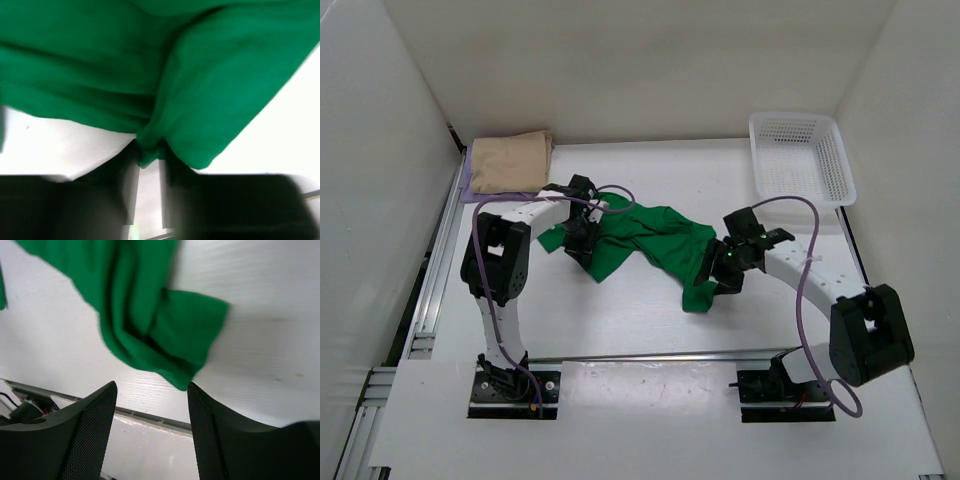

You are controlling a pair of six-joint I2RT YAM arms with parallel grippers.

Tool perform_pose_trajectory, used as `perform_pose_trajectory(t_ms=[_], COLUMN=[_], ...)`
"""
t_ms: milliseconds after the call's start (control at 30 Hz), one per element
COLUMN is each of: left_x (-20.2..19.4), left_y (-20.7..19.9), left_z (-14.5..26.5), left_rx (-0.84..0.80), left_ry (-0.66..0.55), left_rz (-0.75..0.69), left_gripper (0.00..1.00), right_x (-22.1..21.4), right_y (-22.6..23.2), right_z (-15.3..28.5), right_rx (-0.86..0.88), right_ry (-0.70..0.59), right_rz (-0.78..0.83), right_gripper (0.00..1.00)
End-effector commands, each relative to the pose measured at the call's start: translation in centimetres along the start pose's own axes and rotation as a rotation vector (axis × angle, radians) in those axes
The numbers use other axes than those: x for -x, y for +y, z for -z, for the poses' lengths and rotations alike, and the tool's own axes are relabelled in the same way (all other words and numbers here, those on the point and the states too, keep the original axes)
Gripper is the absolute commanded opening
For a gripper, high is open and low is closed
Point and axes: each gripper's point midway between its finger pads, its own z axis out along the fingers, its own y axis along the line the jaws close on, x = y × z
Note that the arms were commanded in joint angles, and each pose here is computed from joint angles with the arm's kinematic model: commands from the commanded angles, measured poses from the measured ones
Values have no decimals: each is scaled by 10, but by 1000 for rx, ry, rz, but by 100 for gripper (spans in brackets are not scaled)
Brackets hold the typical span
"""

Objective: Fold and stack the t-shirts
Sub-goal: Flatten out the tshirt

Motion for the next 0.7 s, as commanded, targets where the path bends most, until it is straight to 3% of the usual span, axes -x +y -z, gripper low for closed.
perform_pose_trajectory(t_ms=[0,67,100,233,367,533,667], left_x=[3,6,6,6,2,-4,-14], left_y=[-16,-18,-18,-10,-12,-9,-10], left_z=[-3,-4,-4,6,23,56,60], left_rx=[-89,-99,-99,-85,-85,-43,-43], left_ry=[-10,2,2,-19,-57,-99,-68], left_rz=[-5,-3,-3,13,7,1,6], left_gripper=[28,12,10,10,10,10,10], right_x=[4,4,-2,2,-11,-19,-21], right_y=[21,16,19,31,43,42,26], right_z=[-3,-5,-9,-5,-11,-24,-31], right_rx=[-42,-129,-160,-280,-335,-425,-556], right_ry=[-2,-1,10,-67,-29,-2,10], right_rz=[114,153,201,334,428,453,464], right_gripper=[63,63,63,63,68,69,66])
